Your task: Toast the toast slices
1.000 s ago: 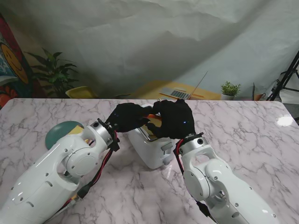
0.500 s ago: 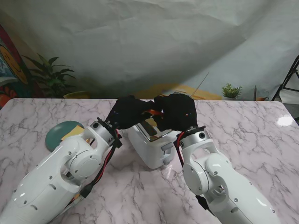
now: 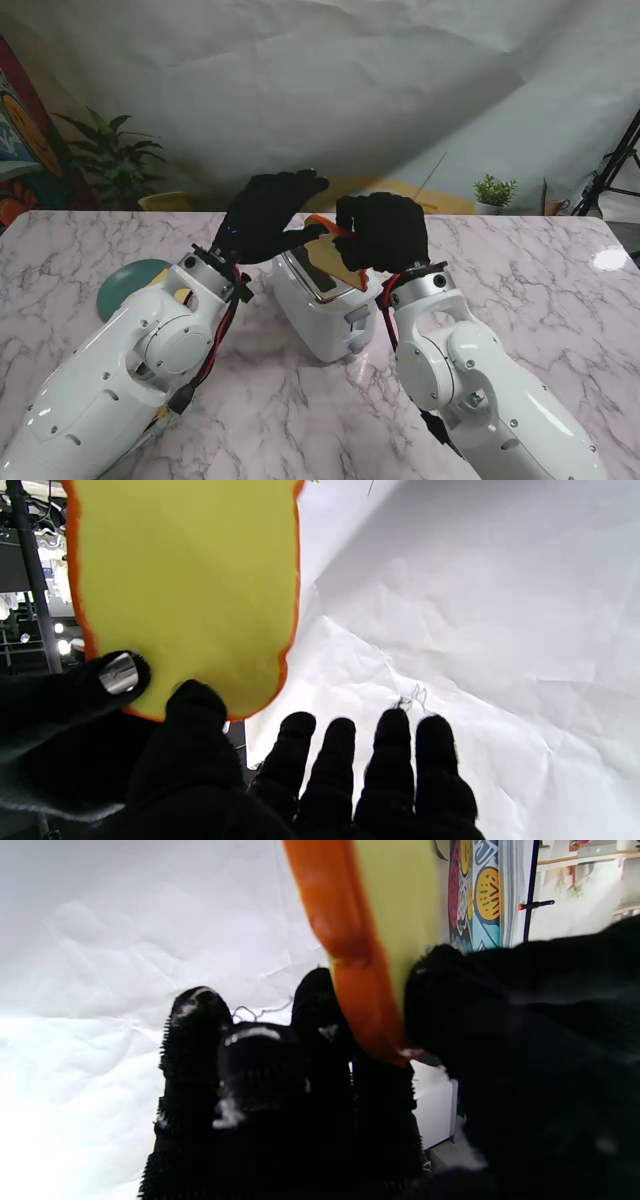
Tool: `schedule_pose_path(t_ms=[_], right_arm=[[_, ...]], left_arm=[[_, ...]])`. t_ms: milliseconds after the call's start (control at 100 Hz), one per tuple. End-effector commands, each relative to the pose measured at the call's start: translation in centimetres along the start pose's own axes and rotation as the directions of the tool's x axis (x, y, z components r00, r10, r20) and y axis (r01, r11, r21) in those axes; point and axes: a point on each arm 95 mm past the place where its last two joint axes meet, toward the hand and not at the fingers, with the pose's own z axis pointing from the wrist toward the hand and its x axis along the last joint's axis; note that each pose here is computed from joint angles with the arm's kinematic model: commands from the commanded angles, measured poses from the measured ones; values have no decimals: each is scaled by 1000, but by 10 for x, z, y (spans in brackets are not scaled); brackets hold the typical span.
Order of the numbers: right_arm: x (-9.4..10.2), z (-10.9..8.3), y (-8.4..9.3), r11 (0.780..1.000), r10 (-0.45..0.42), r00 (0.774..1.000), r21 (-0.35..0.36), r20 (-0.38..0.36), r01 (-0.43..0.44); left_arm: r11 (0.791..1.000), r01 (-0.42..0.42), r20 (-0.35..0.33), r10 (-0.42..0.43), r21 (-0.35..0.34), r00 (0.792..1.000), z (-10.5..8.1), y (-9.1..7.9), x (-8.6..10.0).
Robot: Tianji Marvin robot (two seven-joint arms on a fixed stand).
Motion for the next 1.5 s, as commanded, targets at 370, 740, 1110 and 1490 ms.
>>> schedule_pose_path(t_ms=[370,740,1110,1490], right_arm=[[-3,16,-8,989,142,964,-73,224,-129],[5,27,-22,986,163,942,-91,294,-142],[5,35,-42,984,158,934,-130,321,-121],[3,42,-60,983,157,929,-142,336,-115]], left_arm=[[999,-12,41,14,-33,999,-33,-19,-29],[992,-71,145,86,-104,986,-83,-21,-52],[985,-114,188,138,-133,972,-114,-15,-57],[976,-5,50,16,-216,999,-120,-14,-53]])
